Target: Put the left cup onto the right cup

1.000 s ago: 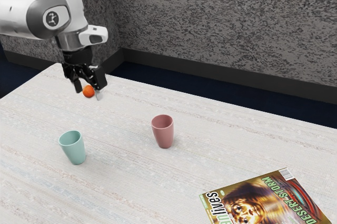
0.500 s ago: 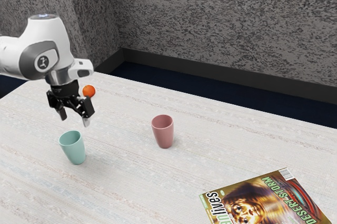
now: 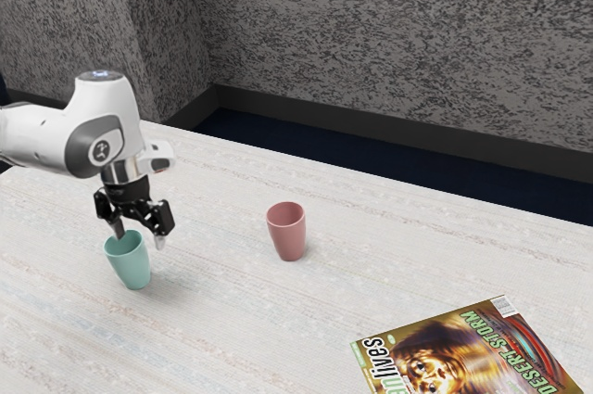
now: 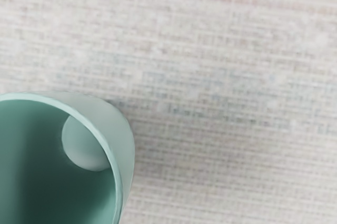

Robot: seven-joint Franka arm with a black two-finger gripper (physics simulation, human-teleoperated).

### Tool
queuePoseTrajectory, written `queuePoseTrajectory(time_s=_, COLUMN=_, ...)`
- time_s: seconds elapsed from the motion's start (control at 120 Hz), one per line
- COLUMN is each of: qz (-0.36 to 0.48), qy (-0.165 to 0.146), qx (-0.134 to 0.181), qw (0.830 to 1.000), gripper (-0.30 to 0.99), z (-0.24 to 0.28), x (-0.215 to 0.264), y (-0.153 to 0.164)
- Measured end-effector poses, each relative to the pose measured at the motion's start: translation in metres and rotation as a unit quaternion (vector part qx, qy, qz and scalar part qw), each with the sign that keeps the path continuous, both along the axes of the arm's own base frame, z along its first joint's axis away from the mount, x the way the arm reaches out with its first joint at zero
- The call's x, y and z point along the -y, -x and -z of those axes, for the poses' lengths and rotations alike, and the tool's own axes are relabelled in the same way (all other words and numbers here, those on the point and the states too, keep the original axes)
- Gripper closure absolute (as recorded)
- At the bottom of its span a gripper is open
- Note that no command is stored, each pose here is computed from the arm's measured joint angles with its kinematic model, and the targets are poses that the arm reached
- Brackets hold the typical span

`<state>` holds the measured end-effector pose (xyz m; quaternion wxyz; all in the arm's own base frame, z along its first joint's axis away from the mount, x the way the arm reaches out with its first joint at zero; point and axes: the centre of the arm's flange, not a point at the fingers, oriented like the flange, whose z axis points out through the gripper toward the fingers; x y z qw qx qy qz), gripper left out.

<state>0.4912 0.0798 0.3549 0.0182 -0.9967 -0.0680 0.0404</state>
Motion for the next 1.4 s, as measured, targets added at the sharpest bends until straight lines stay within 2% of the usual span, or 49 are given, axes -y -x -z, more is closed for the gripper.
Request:
queuePoseTrajectory(time_s=0.408, qz=-0.010, qy=-0.012, qx=-0.011, qw=1.000, gripper=0.00, z=0.050, x=-0.006, y=-0.012)
queuePoseTrajectory(time_s=0.45, qz=-0.011, qy=-0.012, qx=-0.010, qw=1.000, gripper=0.06, z=0.051, x=-0.007, y=-0.012)
queuePoseTrajectory(time_s=0.567, qz=-0.016, qy=-0.013, qx=-0.009, qw=1.000, gripper=0.37, z=0.052, x=-0.011, y=-0.011)
queuePoseTrajectory(time_s=0.633, qz=-0.023, qy=-0.013, qx=-0.010, qw=1.000, gripper=0.51, z=0.053, x=-0.018, y=-0.009)
queuePoseTrajectory(time_s=0.817, qz=-0.025, qy=-0.013, qx=-0.011, qw=1.000, gripper=0.69, z=0.053, x=-0.019, y=-0.009)
queuePoseTrajectory(time_s=1.092, qz=-0.026, qy=-0.012, qx=-0.001, qw=1.000, gripper=0.76, z=0.037, x=-0.018, y=-0.008)
queuePoseTrajectory(time_s=1.308, qz=-0.027, qy=-0.007, qx=0.021, qw=0.999, gripper=0.78, z=-0.024, x=-0.015, y=-0.011)
queuePoseTrajectory(time_s=1.4, qz=-0.005, qy=-0.009, qx=0.021, qw=1.000, gripper=0.78, z=-0.051, x=0.008, y=-0.022)
